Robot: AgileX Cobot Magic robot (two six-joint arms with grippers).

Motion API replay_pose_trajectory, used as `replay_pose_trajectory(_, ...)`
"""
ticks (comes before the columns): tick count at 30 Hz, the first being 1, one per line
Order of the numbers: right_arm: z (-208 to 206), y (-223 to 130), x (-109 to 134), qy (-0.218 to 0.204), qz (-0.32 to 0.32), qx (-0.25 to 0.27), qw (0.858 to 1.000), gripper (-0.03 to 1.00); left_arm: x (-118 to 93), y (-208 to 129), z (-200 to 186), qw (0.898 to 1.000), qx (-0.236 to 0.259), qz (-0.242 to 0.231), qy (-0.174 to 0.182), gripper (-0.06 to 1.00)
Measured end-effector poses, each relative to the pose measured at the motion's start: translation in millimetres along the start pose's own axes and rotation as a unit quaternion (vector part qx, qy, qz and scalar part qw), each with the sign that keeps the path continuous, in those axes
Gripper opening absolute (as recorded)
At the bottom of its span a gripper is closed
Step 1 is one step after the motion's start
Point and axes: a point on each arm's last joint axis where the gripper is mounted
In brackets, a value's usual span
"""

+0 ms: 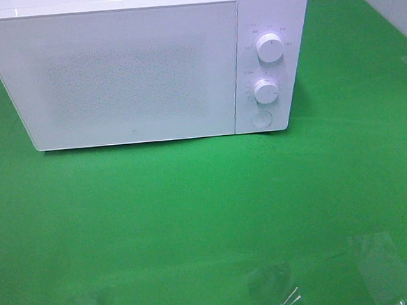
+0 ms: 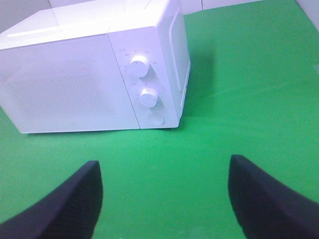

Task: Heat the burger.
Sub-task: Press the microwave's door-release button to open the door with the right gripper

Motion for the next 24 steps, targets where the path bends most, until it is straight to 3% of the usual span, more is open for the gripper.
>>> replay_pose_trajectory(12, 85, -1, -7, -0.012, 0.005, 0.075, 0.997, 0.67, 0, 0, 0, 1.000, 0.000, 0.000, 0.000, 0.99)
replay_pose_trajectory(24, 144, -4, -13, -0.025, 0.007, 0.070, 0.997, 0.67, 0, 0, 0, 1.000, 0.000, 0.000, 0.000, 0.99)
Point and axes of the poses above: a point on each arm's last joint axis where the gripper is mounted, z pointing out along that axis toward the gripper, x along the wrist's bending axis when the last joint is at zero, y = z × x, and after that the axes turned 8 degrees about -z, right-handed
